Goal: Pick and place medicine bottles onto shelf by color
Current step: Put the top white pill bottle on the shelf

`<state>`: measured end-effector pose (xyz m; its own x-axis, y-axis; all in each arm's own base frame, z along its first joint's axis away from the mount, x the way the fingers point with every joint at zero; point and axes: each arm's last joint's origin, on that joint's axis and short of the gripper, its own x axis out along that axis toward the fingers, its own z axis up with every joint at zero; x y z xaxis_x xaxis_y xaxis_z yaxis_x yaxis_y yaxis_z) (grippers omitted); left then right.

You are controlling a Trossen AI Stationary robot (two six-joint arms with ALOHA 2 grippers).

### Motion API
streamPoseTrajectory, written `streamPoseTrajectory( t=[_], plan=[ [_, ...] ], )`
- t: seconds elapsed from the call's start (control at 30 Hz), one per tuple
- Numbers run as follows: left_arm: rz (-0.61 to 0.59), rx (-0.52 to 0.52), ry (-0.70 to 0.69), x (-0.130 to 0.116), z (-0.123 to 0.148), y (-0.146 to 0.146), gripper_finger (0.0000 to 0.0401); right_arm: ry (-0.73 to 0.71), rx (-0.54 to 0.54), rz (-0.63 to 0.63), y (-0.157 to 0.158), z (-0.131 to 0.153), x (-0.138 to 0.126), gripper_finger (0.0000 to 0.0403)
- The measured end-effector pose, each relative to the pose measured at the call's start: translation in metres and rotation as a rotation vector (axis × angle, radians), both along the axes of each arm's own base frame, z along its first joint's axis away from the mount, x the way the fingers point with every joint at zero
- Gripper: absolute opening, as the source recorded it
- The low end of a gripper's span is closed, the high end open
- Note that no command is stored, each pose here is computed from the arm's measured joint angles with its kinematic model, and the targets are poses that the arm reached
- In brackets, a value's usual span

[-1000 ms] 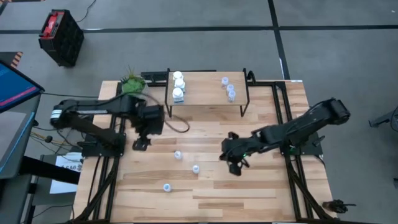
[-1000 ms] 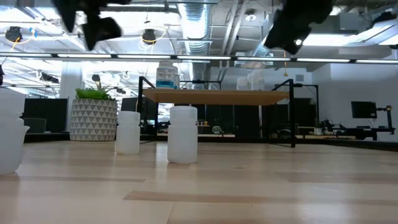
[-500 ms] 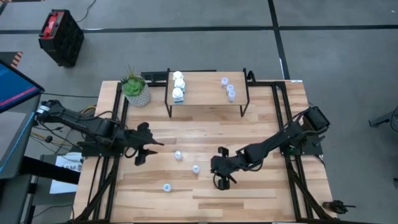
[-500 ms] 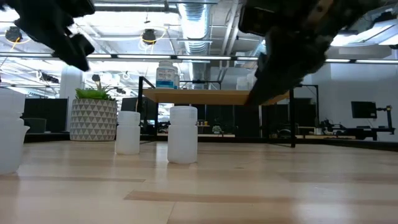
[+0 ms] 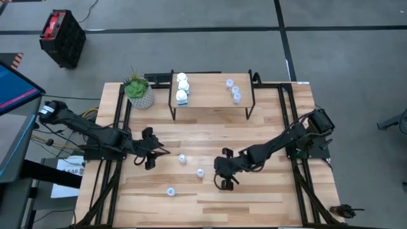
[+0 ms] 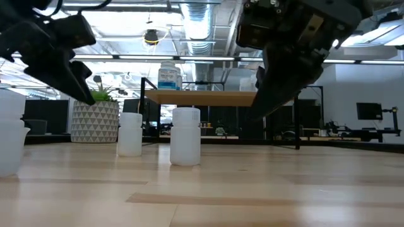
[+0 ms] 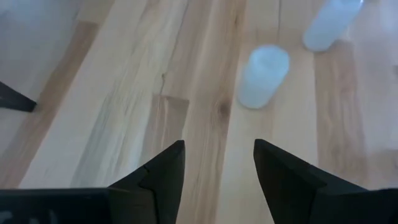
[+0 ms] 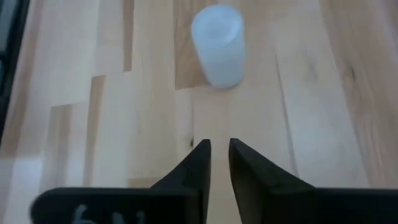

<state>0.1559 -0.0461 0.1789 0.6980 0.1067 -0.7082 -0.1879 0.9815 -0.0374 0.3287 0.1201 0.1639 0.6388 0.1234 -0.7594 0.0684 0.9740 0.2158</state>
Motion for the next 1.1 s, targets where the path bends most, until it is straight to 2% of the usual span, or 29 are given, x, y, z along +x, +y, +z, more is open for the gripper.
streamPoseTrajectory(
  t=[0.2,0.37,0.5,0.63,0.83,1.1],
  plan=[
    [-0.059,0.028,0.044,0.011,-0.011,-0.005,0.0187,0.001,0.042,-0.024,-0.016,0.001,0.006,0.0130],
    [-0.109,0.077,0.027,0.027,-0.021,-0.010,0.0226,0.047,0.061,-0.033,-0.029,-0.001,0.007,0.0197],
    [-0.151,0.107,-0.022,0.042,-0.029,-0.015,0.0257,0.100,0.078,-0.040,-0.041,0.006,0.002,0.0228],
    [-0.160,0.116,-0.052,0.053,-0.037,-0.017,0.0272,0.166,0.065,-0.063,-0.050,0.012,-0.008,0.0234],
    [-0.151,0.128,-0.096,0.072,-0.049,-0.017,0.0268,0.240,0.048,-0.079,-0.058,0.027,-0.025,0.0220],
    [-0.181,0.106,-0.072,0.095,-0.051,-0.019,0.0265,0.212,0.053,-0.066,-0.058,0.054,-0.043,0.0198]
  ],
)
